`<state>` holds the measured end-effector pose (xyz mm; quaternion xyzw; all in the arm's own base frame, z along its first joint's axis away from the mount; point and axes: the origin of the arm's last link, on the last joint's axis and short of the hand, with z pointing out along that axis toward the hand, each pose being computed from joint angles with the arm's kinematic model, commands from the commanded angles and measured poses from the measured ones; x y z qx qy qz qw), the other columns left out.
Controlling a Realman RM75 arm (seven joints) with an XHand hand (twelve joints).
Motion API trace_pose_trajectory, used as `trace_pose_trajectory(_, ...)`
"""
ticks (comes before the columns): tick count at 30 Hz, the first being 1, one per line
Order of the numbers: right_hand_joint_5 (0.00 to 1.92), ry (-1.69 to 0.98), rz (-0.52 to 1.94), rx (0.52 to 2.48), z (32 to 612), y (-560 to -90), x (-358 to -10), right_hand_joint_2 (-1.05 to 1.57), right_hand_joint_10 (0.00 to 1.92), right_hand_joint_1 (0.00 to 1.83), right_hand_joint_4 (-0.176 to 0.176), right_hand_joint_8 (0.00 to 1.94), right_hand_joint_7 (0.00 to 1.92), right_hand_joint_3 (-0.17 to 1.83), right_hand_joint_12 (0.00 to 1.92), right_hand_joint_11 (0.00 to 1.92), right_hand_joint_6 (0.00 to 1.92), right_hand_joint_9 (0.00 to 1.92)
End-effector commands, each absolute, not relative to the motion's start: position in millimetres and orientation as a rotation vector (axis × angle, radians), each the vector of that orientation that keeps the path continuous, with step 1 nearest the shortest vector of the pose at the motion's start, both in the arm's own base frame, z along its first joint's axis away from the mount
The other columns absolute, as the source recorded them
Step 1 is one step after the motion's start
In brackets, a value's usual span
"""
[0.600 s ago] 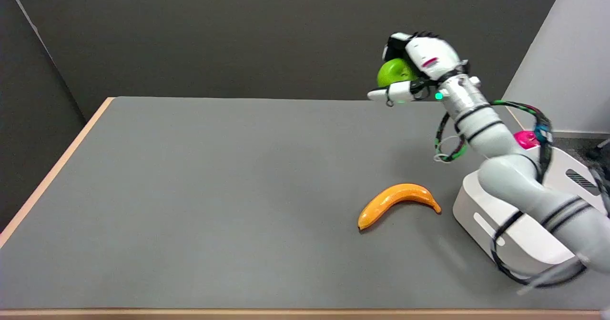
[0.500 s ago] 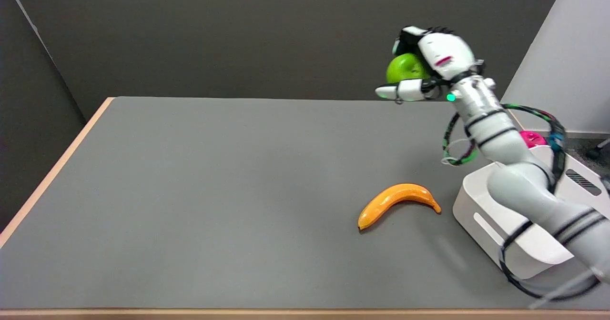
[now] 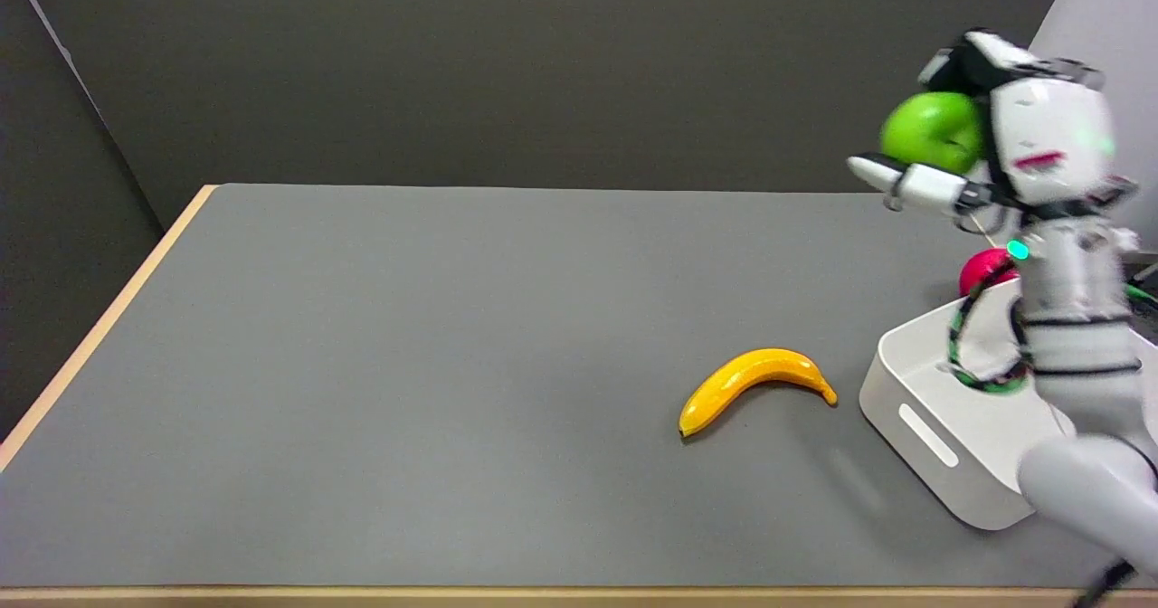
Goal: Place the green apple into the white box.
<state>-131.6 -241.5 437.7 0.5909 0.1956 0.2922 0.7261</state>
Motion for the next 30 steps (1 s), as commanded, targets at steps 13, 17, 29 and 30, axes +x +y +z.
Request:
trace_pose_trajectory(13,0.62,0.568,0.733,0.993,443,-80,-182,1.07,1.59,1.34,-0.133,1.33,0.82,0.35,1.92,0.77,1.44,0.76)
trace_pose_trajectory(17,0.62,0.507,0.629,0.898,467,-86,-197,1.07,1.59,1.34,-0.132,1.34,0.82,0.35,1.92,0.77,1.44,0.76)
trace_pose_trajectory(29,0.62,0.382,0.463,0.792,520,-111,-220,1.06,1.6,1.34,-0.132,1.35,0.82,0.36,1.92,0.77,1.44,0.76)
trace_pose_trajectory(30,0.62,0.381,0.461,0.793,521,-113,-220,1.06,1.6,1.34,-0.133,1.35,0.81,0.36,1.92,0.77,1.44,0.75)
